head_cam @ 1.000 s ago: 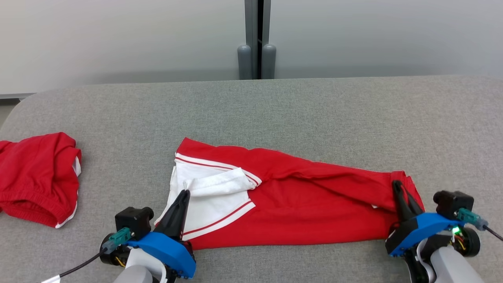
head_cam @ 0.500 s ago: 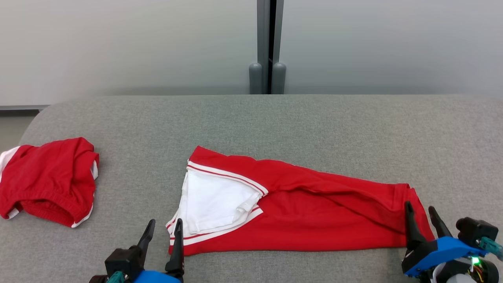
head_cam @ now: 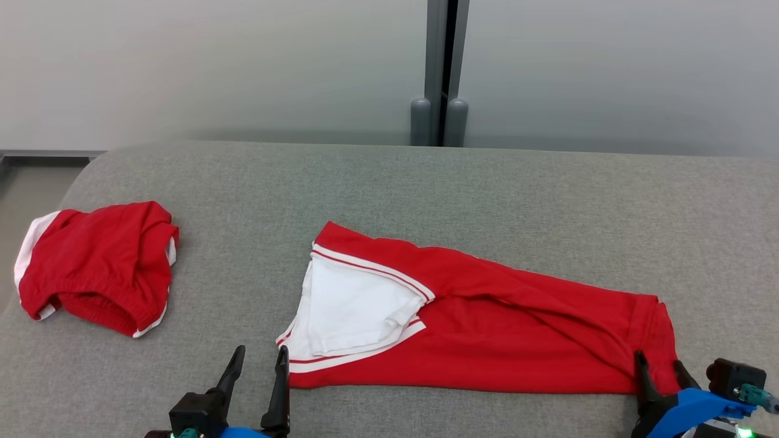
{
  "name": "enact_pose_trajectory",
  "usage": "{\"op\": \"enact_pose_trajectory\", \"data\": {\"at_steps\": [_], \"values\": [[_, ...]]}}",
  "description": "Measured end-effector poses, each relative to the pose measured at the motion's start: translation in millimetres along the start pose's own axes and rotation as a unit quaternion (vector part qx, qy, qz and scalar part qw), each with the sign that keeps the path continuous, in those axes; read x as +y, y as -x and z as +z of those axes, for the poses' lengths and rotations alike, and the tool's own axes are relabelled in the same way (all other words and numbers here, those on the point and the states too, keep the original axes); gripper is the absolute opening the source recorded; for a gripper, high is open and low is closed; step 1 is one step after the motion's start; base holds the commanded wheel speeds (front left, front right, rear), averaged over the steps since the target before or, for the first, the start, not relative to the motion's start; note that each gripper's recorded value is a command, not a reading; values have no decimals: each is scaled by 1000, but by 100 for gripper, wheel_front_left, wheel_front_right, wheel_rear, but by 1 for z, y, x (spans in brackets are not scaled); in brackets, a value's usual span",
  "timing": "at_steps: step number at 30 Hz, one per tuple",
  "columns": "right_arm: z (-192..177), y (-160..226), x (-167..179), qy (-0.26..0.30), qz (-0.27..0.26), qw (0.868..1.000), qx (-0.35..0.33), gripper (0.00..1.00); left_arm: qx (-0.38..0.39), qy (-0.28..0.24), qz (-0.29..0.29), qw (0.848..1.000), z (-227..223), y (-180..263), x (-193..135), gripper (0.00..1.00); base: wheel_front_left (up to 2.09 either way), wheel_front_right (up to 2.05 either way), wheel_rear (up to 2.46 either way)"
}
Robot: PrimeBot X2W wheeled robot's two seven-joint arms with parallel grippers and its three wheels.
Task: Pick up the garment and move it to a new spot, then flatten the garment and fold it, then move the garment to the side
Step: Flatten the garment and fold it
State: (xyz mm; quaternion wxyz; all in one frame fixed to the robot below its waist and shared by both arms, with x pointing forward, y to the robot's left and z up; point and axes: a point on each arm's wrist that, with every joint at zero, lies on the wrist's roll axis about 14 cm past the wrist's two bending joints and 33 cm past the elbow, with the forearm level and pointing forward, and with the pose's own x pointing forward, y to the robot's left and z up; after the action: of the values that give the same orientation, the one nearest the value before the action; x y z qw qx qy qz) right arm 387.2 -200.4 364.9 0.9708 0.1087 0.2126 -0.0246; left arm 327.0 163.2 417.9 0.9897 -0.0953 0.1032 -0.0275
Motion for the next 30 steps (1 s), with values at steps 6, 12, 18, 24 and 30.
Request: {"op": "enact_pose_trajectory", "data": {"at_steps": [6,12,18,24,30], "values": [[-8,-5,2,4,0,1000,22,43,2,-2,5,1000,-1,0,4,100,0,0,0],[-5,-6,0,-6,-4,1000,14,0,2,-4,-7,1000,0,-4,-2,100,0,0,0],[15,-4,-16,-17,-24,999,-23,0,4,-3,-30,1000,-1,-11,-16,100,0,0,0],[51,7,-48,-26,-58,994,-87,0,14,-1,-76,997,-5,-27,-44,100,0,0,0],[85,8,-19,-16,-15,989,-144,0,9,1,-104,995,0,-38,-62,100,0,0,0]]}}
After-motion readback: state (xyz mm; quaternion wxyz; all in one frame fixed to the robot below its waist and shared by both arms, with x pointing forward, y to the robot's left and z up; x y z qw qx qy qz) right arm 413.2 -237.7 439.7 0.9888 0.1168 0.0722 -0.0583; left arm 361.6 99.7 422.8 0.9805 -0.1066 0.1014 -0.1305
